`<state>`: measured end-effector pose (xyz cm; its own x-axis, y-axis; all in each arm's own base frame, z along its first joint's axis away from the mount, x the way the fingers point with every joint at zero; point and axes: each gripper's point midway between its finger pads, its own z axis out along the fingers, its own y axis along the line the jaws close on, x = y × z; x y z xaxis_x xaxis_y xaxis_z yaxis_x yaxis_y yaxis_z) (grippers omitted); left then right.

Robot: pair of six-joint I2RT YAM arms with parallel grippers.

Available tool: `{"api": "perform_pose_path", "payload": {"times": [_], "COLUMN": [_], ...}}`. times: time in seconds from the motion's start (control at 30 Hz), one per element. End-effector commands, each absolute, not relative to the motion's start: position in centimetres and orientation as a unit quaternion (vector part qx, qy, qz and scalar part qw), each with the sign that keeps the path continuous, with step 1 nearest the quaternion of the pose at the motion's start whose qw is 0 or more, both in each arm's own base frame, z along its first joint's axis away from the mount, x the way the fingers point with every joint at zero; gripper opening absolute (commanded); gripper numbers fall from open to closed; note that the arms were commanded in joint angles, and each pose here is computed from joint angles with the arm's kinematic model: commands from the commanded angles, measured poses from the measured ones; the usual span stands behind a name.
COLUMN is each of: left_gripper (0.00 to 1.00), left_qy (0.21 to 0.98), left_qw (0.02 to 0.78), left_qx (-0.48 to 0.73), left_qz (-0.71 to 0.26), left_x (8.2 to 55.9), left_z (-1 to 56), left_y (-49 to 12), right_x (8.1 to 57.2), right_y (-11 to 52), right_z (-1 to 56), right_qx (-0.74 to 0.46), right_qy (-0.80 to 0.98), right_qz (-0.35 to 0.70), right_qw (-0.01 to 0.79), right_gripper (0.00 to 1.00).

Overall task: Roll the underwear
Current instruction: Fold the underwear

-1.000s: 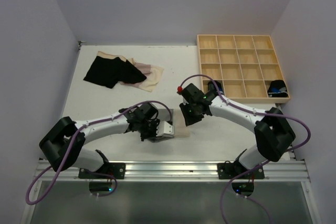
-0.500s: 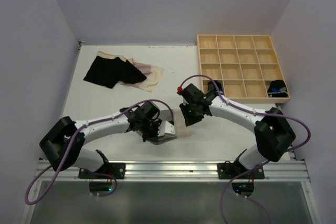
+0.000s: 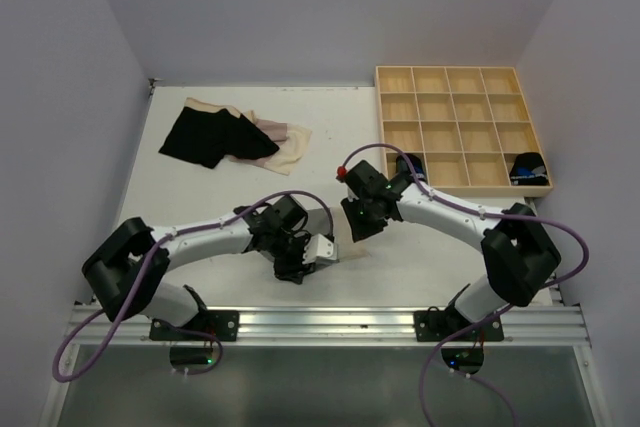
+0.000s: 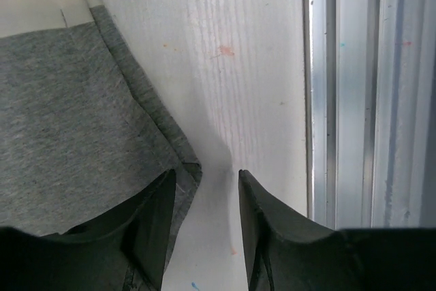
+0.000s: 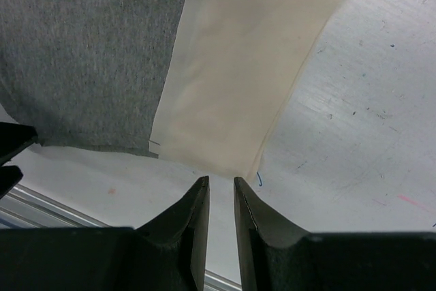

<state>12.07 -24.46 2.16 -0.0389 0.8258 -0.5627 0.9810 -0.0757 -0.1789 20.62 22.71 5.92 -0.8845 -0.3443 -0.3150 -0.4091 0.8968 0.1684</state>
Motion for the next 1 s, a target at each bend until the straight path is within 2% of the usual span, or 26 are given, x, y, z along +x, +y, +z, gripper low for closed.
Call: {"api": "perform_pose_path", "payload": {"times": [0.0,0.1,0.2,0.4,0.5,0.6,0.8,0.97], "left_gripper": [0.47,0.49,0.49,0.42,0.44,0.45,0.45,0.45], "left_qy": [0.626,0.628,0.647,0.758,0.802,0.825,0.835,0.826], "left_qw": [0.202,0.266,0.289,0.274,0.272,0.259,0.237,0.193], "left_qx": [0.684,0.667,0.645,0.549,0.494,0.466,0.449,0.463], "left_qz": [-0.315,-0.299,-0.288,-0.221,-0.197,-0.186,-0.211,-0.256], "left_x": [12.1,13.7,15.8,24.2,27.9,29.7,30.6,28.6], "left_z": [7.2,10.8,12.1,8.4,7.1,6.0,5.1,3.6], "left_y": [-26.5,-27.1,-26.6,-20.9,-17.1,-14.4,-11.5,-11.6], "right_x": [22.2,23.1,24.4,27.7,29.4,30.3,29.8,28.8], "right_y": [24.6,25.5,26.5,28.5,29.3,28.7,27.3,26.9], "right_z": [6.7,6.4,6.3,5.6,6.1,5.3,2.2,0.8], "right_qx": [-0.189,-0.192,-0.199,-0.214,-0.228,-0.231,-0.245,-0.251], "right_qy": [0.958,0.958,0.956,0.954,0.95,0.952,0.957,0.959], "right_qz": [0.142,0.142,0.141,0.12,0.114,0.105,0.097,0.094], "right_qw": [0.16,0.159,0.163,0.169,0.178,0.169,0.12,0.093], "right_gripper": [0.25,0.25,0.24,0.24,0.24,0.25,0.25,0.25]}}
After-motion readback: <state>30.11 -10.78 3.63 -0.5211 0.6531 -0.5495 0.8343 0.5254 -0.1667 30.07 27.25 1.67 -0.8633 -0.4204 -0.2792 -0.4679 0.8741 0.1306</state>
